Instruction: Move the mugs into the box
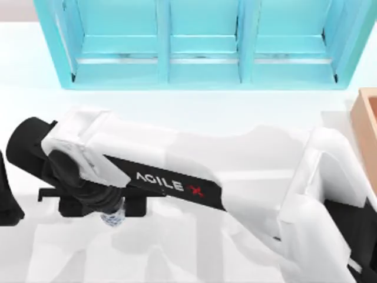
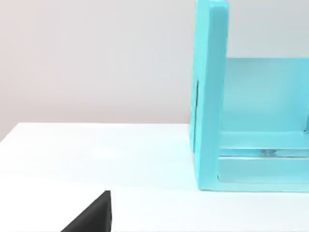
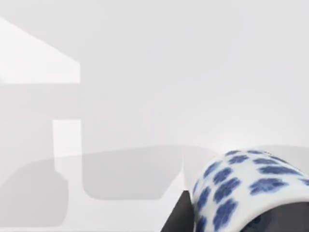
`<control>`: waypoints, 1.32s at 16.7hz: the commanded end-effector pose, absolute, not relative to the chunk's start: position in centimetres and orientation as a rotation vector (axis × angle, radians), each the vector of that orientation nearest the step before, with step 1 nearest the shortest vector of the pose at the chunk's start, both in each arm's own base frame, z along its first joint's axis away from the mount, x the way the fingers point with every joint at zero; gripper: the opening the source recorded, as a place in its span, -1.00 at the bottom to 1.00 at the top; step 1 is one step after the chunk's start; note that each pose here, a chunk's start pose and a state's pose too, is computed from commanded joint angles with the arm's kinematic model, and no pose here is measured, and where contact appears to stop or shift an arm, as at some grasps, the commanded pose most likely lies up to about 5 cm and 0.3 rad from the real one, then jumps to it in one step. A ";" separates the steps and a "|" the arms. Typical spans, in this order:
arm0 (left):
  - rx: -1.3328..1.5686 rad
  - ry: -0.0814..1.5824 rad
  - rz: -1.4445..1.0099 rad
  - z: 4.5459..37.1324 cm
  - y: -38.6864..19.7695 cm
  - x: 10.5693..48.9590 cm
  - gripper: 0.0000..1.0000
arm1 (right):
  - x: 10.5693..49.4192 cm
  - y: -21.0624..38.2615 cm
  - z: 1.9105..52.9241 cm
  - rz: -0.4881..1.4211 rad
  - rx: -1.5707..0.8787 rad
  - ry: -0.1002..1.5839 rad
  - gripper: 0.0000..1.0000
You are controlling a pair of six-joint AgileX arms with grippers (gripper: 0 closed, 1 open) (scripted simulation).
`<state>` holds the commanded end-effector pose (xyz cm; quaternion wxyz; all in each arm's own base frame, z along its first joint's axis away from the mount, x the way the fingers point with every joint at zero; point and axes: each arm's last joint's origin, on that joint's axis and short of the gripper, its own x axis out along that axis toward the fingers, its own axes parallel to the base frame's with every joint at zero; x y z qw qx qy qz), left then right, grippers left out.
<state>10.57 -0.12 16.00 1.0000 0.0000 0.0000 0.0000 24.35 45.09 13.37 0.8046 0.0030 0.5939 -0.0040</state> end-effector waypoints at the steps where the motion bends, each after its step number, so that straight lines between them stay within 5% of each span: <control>1: 0.000 0.000 0.000 16.0 -0.1 10.6 1.00 | 24.4 45.1 13.4 -0.009 0.006 1.272 -1.00; 8: 0.000 0.000 0.000 16.0 -0.1 10.6 1.00 | 24.3 44.9 13.7 -0.007 0.005 1.271 -1.00; 22: 0.000 0.000 0.000 16.0 -0.1 10.6 1.00 | 24.1 35.2 23.3 -0.007 0.005 1.272 -1.00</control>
